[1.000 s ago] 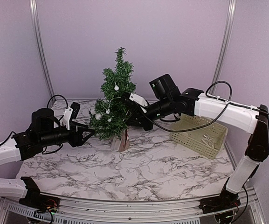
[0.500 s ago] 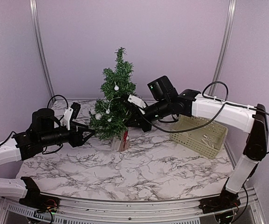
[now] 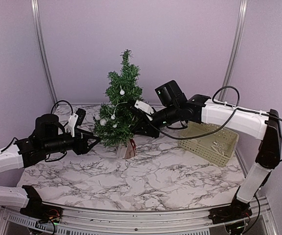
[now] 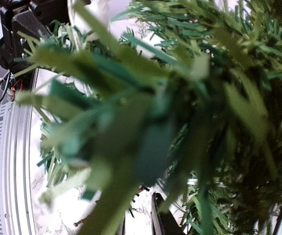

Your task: Decorate the small christmas tree

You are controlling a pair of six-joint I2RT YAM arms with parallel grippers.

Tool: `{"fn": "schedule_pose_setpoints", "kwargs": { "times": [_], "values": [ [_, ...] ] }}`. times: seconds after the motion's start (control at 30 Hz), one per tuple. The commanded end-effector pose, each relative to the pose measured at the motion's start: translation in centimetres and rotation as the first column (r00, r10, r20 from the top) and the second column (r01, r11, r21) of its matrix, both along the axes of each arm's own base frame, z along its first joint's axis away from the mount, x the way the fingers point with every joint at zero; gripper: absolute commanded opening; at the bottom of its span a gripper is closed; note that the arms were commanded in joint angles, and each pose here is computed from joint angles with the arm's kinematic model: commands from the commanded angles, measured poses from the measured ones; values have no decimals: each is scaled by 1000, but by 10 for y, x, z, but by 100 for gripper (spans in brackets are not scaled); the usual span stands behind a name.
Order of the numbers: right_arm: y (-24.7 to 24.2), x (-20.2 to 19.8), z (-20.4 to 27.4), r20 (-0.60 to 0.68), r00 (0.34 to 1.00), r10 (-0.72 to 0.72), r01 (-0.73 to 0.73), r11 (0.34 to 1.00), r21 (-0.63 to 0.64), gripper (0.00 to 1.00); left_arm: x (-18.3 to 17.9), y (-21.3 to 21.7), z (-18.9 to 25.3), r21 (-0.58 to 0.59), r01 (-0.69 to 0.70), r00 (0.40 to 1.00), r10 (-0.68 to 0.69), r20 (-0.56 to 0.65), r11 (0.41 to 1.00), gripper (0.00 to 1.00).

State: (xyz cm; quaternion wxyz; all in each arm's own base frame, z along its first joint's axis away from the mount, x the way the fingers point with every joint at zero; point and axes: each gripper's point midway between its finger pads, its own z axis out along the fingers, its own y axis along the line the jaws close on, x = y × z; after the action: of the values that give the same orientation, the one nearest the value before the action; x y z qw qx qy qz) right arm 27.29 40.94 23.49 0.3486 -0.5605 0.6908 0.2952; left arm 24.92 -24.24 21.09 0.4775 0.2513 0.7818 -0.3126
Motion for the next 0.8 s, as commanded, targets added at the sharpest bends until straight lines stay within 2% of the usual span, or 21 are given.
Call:
{"fn": "schedule_pose_setpoints", "kwargs": {
  "times": [0.0, 0.17, 0.53, 0.77],
  "values": [
    [-7, -3, 21, 31, 999, -15, 14, 999, 33, 22, 5, -4, 18, -20, 2, 999, -1, 54, 1000, 55],
    [-13, -10, 23, 26, 1000, -16, 15, 999, 37, 27, 5, -3, 18, -20, -2, 999, 3, 54, 1000, 55],
    [-25, -14, 17, 1, 999, -41, 41, 999, 9, 29, 5, -1, 15, -21, -13, 999, 15, 50, 1000, 55],
    [-70, 3, 39, -91, 972, -215, 223, 971, 92, 28, 14, 11, 19, -77, -88, 995, 91, 43, 993, 58]
  ]
}}
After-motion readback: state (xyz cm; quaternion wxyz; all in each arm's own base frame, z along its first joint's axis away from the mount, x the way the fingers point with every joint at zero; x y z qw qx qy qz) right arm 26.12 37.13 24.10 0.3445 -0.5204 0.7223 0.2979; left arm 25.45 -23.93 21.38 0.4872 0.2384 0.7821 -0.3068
